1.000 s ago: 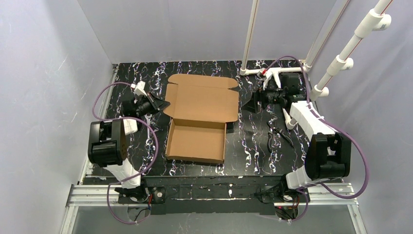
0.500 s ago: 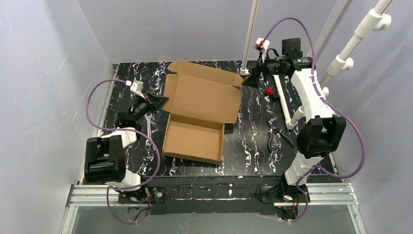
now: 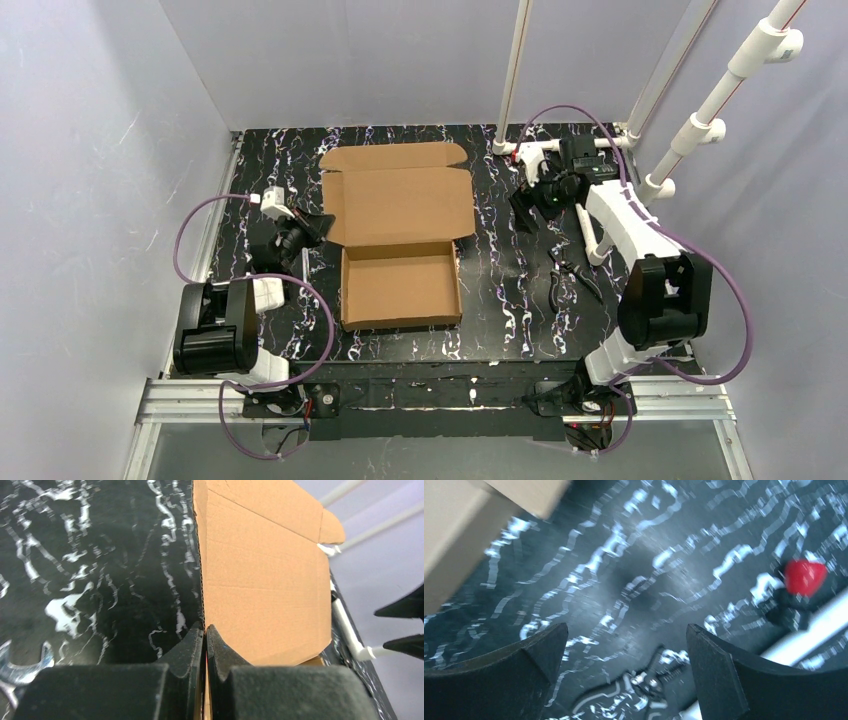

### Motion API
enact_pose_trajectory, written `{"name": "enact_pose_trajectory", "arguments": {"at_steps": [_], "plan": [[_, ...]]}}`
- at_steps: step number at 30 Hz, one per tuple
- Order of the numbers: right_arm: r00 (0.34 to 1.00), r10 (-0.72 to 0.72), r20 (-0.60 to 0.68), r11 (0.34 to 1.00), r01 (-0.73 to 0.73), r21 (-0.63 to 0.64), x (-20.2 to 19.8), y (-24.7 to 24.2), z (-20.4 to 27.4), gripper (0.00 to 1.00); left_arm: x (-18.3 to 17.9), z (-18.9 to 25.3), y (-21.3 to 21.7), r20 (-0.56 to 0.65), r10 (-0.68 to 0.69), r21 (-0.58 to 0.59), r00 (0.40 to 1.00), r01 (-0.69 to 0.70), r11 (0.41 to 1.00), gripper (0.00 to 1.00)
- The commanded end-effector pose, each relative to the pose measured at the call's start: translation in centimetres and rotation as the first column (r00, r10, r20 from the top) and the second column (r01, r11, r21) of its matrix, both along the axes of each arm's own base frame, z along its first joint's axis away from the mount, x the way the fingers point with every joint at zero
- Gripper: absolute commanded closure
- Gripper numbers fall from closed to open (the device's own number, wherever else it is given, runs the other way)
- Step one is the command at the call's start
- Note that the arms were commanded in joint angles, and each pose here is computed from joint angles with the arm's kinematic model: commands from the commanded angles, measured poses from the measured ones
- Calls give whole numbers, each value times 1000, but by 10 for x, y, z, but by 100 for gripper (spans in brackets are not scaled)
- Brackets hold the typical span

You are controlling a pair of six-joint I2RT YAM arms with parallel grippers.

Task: Fold the paper box
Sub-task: Pick up the product from the center of the board.

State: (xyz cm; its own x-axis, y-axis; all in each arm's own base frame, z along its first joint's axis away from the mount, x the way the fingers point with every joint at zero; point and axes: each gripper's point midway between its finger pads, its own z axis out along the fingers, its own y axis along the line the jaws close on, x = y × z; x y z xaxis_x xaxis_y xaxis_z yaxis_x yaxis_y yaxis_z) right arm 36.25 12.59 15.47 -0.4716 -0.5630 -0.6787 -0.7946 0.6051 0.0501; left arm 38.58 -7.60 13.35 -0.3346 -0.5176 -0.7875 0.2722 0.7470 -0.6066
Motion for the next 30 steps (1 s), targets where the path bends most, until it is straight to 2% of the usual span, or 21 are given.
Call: {"name": "enact_pose_trajectory", "arguments": {"at_steps": [1, 7, 12, 15, 24, 27, 30], "plan": [[955, -172, 241, 945, 229, -233, 53, -49, 7, 4, 7, 2, 20, 5, 152, 28, 988, -152, 988, 100], [946, -175, 272, 842, 287, -457, 99, -65, -21, 8, 6, -8, 8, -60, 109, -6, 992, -109, 994, 100], [937, -195, 288, 779, 327, -535, 127, -75, -33, 19, 5, -16, 6, -115, 103, -18, 988, -105, 994, 86], [938, -193, 289, 740, 332, -585, 136, -82, -42, 20, 6, -16, 3, -129, 88, -27, 988, -92, 995, 83], [943, -190, 273, 679, 327, -657, 149, -97, -63, 20, 4, -7, 3, -145, 78, -36, 986, -84, 996, 76], [943, -206, 261, 667, 330, -668, 154, -105, -71, 20, 0, -7, 9, -198, 86, -44, 976, -97, 994, 68], [944, -215, 251, 658, 330, -677, 158, -111, -79, 20, -6, -3, 16, -236, 80, -62, 968, -97, 993, 67]]}}
